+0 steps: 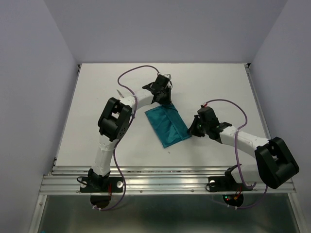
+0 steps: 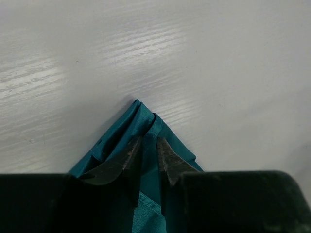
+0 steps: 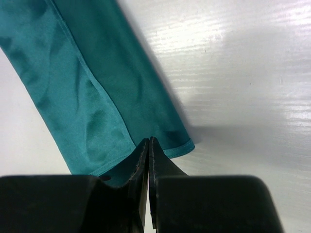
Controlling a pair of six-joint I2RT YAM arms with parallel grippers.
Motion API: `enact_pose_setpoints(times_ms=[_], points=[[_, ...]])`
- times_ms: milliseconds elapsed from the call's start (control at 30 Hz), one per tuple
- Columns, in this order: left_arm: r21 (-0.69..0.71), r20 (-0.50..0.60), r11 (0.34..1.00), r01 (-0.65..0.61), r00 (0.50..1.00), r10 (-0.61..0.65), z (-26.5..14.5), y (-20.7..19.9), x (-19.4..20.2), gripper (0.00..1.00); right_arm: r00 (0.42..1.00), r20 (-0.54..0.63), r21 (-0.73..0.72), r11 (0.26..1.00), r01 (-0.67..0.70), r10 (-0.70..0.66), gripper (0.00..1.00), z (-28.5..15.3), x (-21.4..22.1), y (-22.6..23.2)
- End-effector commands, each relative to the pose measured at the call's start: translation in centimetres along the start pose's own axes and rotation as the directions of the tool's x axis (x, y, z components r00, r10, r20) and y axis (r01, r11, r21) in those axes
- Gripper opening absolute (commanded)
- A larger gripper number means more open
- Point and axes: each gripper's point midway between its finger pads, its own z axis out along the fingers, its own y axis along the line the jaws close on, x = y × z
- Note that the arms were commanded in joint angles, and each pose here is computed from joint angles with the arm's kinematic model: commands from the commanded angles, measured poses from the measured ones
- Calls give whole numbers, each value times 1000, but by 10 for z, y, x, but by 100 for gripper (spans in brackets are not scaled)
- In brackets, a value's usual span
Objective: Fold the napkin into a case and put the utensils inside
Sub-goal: Smooth out the 2/3-rectangle-folded napkin at the center of the board, then move the right arm to the center of the board with the 2/3-rectangle-folded napkin.
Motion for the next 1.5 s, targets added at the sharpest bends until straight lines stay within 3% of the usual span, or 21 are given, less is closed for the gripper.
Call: enact_pose_setpoints(times_ms=[0,433,667,1100,1467], points=[[18,90,999,-33,995,31,-35,-19,-36,30,995,101,-33,999,26,-23,7,-11,-32,22],[20,110,1000,11,994,-13,-40,-5,-32,22,979,164,-58,990,130,-119,8,18,-92,73],[23,105,999,46,993,-48,-42,12,-28,1,976,151,-79,983,168,-155,7,52,-112,99],[51,43,997,63,997,-65,-26,23,-8,0,973,145,-74,979,191,-179,6,95,-131,116],[42,65,998,51,996,-54,-34,24,-21,2,979,75,-59,979,193,-189,6,140,-123,108]])
